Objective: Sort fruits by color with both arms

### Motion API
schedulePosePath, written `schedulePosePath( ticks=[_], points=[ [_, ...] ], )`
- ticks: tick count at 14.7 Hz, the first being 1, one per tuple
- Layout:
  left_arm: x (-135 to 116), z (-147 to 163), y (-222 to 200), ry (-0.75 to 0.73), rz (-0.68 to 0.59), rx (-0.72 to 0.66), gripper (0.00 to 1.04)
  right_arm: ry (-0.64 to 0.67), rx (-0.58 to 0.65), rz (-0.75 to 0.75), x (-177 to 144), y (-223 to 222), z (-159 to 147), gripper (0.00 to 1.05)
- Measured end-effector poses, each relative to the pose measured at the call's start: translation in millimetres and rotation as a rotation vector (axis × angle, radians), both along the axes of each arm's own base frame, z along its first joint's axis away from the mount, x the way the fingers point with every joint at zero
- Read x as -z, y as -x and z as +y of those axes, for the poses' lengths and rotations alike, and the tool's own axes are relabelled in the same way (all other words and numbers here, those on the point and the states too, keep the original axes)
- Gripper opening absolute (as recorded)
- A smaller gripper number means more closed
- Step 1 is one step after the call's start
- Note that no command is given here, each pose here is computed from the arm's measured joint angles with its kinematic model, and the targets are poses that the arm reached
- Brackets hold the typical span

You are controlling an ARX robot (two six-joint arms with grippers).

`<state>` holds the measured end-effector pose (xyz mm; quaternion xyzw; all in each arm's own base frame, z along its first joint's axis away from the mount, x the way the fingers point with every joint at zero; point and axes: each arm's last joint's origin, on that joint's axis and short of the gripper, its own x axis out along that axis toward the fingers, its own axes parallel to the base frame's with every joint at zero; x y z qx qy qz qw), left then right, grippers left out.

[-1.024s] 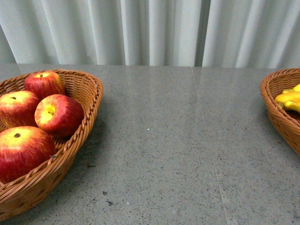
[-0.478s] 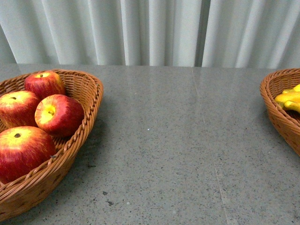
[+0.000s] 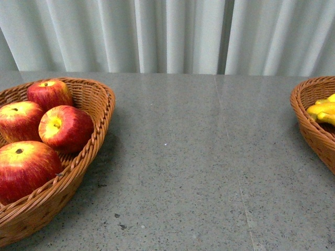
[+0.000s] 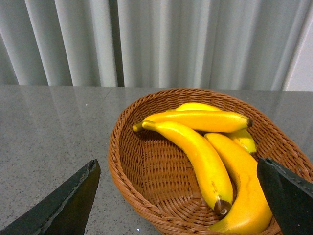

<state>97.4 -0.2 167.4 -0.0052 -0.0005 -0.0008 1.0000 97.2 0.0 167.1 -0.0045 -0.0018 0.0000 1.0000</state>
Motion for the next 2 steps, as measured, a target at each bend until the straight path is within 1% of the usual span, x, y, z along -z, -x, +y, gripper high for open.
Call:
schedulePosePath(
  ticks=[2],
  points=[
    [0.0,0.0,0.0,0.000,0.000,0.000,0.98,0.000,0.000,0.000,0.0,0.0,0.0,0.98]
  ],
)
